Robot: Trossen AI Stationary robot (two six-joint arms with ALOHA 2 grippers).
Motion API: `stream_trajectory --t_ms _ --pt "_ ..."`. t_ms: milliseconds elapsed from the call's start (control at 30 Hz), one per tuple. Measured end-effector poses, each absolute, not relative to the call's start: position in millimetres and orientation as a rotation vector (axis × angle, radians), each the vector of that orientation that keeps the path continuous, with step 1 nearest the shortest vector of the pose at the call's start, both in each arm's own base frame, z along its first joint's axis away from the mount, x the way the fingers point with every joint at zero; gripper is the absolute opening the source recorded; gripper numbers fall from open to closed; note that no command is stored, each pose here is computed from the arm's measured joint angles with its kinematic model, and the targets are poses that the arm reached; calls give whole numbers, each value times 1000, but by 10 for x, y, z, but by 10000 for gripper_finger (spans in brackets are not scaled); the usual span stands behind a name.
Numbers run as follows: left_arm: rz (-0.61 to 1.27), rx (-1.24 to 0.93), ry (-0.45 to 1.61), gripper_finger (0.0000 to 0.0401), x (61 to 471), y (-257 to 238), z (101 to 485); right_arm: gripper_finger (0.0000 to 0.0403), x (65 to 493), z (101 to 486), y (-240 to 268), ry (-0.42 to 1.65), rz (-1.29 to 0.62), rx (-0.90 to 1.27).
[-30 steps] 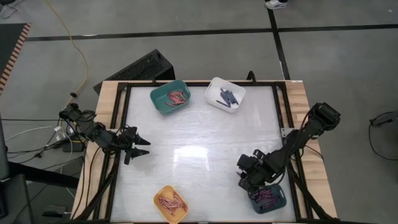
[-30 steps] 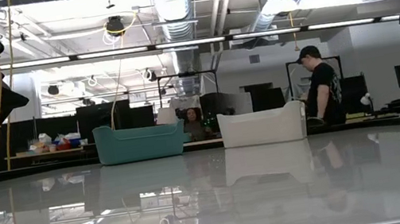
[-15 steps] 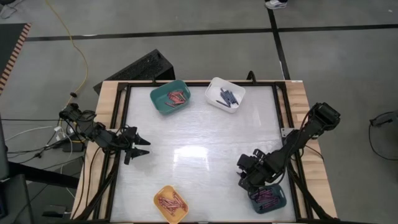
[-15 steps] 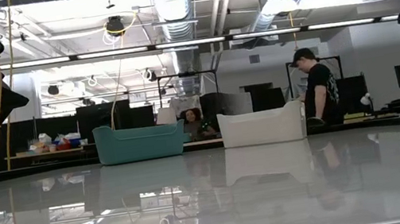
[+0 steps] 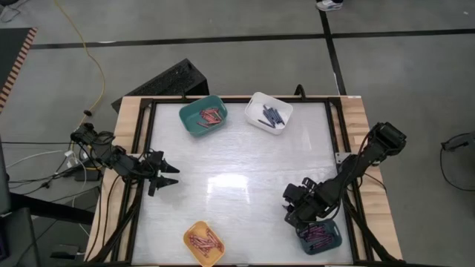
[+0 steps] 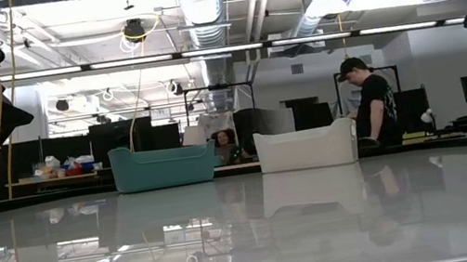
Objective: Sort crayons
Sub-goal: Put the purple crayon into the blue bin
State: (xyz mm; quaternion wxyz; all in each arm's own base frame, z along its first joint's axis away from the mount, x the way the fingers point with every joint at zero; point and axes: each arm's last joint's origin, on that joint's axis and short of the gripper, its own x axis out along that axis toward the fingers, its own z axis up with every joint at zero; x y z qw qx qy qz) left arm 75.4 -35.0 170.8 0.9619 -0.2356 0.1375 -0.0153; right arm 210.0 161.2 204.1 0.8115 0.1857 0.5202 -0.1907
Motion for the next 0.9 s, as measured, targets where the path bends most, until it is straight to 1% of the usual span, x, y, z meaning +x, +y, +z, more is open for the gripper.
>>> stream_trajectory --t_ms 567,900 --pt "-31 -478 279 228 754 -350 1709 221 2112 2041 1594 1115 -397 373" --pt "-31 -477 279 228 754 -350 1708 221 2161 2041 1519 1114 -428 387"
